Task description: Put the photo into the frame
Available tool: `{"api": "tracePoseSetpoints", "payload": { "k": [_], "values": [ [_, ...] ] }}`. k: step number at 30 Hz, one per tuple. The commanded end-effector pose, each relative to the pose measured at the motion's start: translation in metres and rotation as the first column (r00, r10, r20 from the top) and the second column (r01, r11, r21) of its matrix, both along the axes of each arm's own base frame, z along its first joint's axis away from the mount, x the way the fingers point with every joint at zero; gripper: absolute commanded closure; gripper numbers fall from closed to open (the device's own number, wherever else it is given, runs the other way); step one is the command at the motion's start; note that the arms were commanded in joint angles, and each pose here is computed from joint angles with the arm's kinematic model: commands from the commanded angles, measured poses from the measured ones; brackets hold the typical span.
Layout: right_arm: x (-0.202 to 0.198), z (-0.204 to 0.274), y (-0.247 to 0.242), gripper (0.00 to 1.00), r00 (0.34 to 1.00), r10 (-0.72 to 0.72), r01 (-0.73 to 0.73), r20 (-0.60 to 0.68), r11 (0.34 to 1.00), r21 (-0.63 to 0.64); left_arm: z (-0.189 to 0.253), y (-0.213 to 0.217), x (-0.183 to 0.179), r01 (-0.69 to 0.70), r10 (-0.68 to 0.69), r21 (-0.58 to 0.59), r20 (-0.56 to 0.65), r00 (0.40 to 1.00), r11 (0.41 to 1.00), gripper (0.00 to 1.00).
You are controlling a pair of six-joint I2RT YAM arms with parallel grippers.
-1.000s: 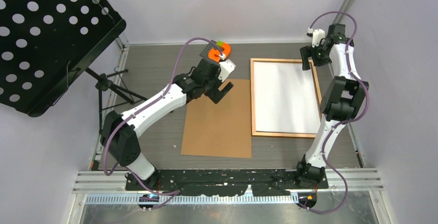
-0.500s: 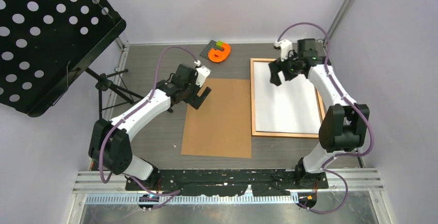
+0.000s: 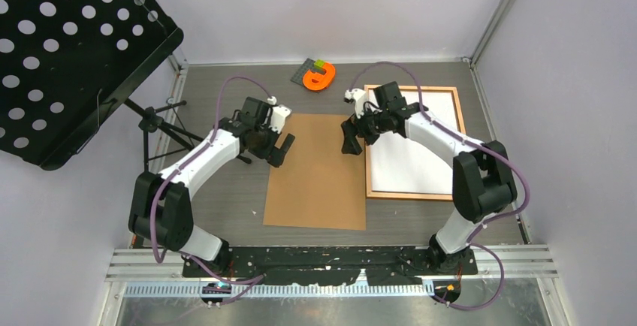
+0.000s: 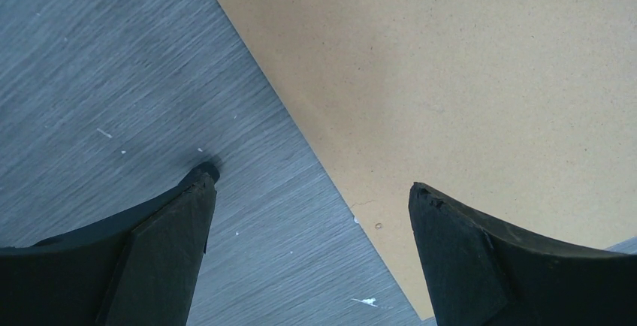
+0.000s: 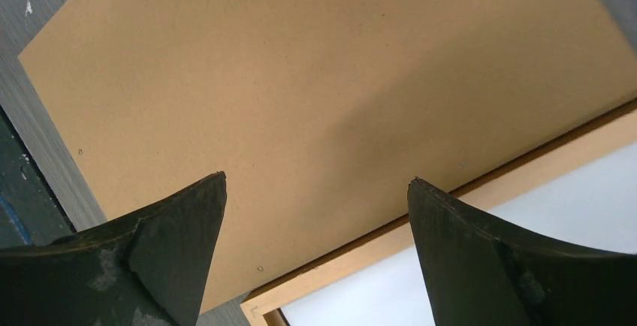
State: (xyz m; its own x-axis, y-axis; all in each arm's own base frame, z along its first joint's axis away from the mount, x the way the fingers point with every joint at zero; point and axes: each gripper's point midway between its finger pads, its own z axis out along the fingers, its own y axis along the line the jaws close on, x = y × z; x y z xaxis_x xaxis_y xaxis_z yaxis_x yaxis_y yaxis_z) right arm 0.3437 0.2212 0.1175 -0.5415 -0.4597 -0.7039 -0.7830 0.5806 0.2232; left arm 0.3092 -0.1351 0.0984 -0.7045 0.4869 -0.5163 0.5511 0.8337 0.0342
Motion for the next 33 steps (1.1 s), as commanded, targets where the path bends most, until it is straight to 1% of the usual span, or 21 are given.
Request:
{"api": "tracePoseSetpoints", "payload": {
  "k": [1, 5, 9, 15, 21, 23, 28, 33],
  "values": [
    [-0.006, -0.018, 0.016, 0.03, 0.997, 0.002, 0.002, -0.079, 0.998, 0.056, -0.009, -0.001, -0.007, -0.023, 0.017, -0.07, -0.085, 0.996, 0.997, 0.0],
    [-0.014, -0.039, 0.014, 0.02, 0.988, -0.021, 0.027, -0.15, 0.999, 0.04, -0.015, 0.001, -0.009, -0.039, 0.029, -0.078, -0.127, 0.991, 0.996, 0.0],
    [-0.018, -0.054, 0.006, 0.02, 0.983, -0.057, 0.057, -0.175, 0.998, -0.009, -0.016, 0.002, -0.009, -0.043, 0.031, -0.081, -0.139, 0.99, 0.996, 0.0],
    [-0.02, -0.074, -0.016, 0.01, 0.973, -0.134, 0.108, -0.19, 0.984, -0.14, -0.018, 0.003, -0.009, -0.051, 0.039, -0.077, -0.143, 0.989, 0.996, 0.0],
    [-0.022, -0.088, -0.043, 0.01, 0.956, -0.229, 0.173, -0.181, 0.944, -0.281, -0.025, 0.003, -0.012, -0.057, 0.043, -0.083, -0.168, 0.985, 0.995, 0.0],
    [-0.026, -0.09, -0.047, 0.01, 0.952, -0.241, 0.178, -0.188, 0.936, -0.303, -0.027, 0.002, -0.013, -0.062, 0.045, -0.09, -0.18, 0.983, 0.994, 0.0],
    [-0.027, -0.085, -0.05, 0.01, 0.947, -0.263, 0.2, -0.182, 0.93, -0.307, -0.033, 0.003, -0.015, -0.072, 0.049, -0.105, -0.209, 0.977, 0.992, 0.0],
    [-0.029, -0.087, -0.059, 0.01, 0.935, -0.306, 0.231, -0.178, 0.908, -0.349, -0.036, 0.008, -0.016, -0.101, 0.073, -0.114, -0.228, 0.971, 0.988, 0.0]
  ]
}}
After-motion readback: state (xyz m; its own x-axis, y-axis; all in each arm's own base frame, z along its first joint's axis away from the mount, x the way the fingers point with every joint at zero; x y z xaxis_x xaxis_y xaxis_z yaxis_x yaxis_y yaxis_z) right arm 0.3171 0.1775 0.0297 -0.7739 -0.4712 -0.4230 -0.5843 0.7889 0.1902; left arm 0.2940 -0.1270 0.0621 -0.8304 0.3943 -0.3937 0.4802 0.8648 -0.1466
